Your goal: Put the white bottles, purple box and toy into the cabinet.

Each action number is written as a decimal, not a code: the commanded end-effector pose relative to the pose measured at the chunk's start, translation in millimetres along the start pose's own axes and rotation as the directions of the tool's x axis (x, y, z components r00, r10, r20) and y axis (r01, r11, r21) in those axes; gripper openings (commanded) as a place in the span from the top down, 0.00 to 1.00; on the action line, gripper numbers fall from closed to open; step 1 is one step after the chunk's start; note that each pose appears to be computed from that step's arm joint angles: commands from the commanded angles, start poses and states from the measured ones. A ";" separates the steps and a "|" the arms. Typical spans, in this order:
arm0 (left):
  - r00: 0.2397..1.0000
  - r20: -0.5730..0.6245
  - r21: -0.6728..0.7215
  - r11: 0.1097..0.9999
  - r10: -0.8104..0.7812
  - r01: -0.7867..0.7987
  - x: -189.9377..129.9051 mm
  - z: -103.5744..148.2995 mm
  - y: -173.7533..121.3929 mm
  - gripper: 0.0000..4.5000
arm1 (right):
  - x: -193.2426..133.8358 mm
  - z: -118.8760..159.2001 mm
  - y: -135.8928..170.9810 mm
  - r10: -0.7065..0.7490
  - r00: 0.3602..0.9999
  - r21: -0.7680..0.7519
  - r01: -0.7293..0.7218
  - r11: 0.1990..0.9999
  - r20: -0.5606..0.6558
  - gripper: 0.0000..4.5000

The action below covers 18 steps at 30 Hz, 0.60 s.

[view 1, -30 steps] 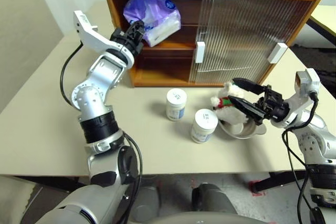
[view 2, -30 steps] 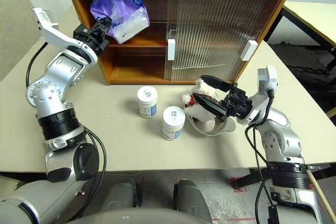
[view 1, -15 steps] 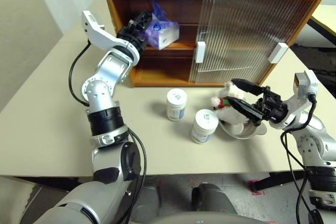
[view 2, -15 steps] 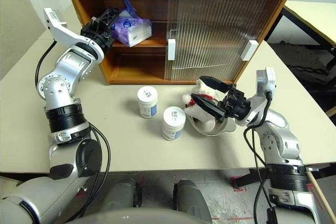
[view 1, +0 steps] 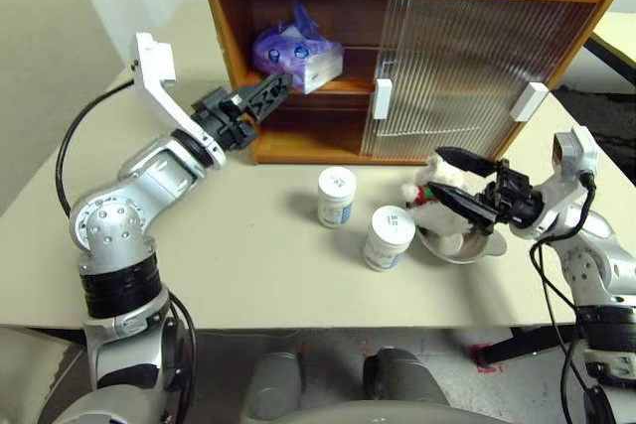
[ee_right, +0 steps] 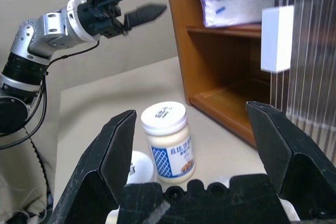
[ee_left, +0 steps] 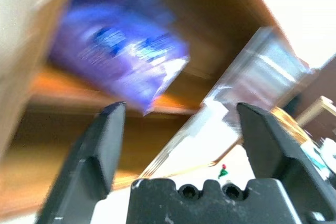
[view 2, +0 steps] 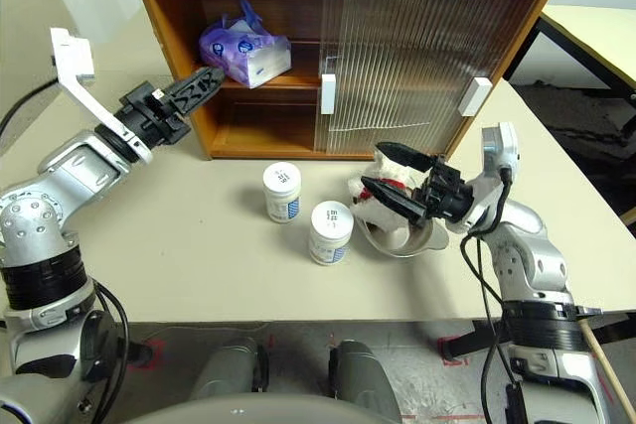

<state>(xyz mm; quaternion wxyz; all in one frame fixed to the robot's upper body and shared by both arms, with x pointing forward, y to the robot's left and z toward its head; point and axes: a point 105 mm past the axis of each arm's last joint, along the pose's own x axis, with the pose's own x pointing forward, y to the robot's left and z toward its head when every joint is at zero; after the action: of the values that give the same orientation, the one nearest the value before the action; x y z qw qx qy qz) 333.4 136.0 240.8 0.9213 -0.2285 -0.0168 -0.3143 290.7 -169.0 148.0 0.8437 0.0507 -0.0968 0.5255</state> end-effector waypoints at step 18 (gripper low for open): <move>0.999 -0.011 0.388 0.920 0.053 -0.045 53.3 -18.9 37.3 1.00 | -1.0 -6.9 4.9 -0.027 1.000 0.002 0.027 1.000 0.004 0.00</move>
<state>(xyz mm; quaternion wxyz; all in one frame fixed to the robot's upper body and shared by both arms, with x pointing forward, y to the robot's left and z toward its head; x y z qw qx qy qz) 391.6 130.1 223.7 0.9572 -0.0470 -0.0718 -0.2765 287.1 -165.7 137.3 0.8493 0.0628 -0.0893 0.5166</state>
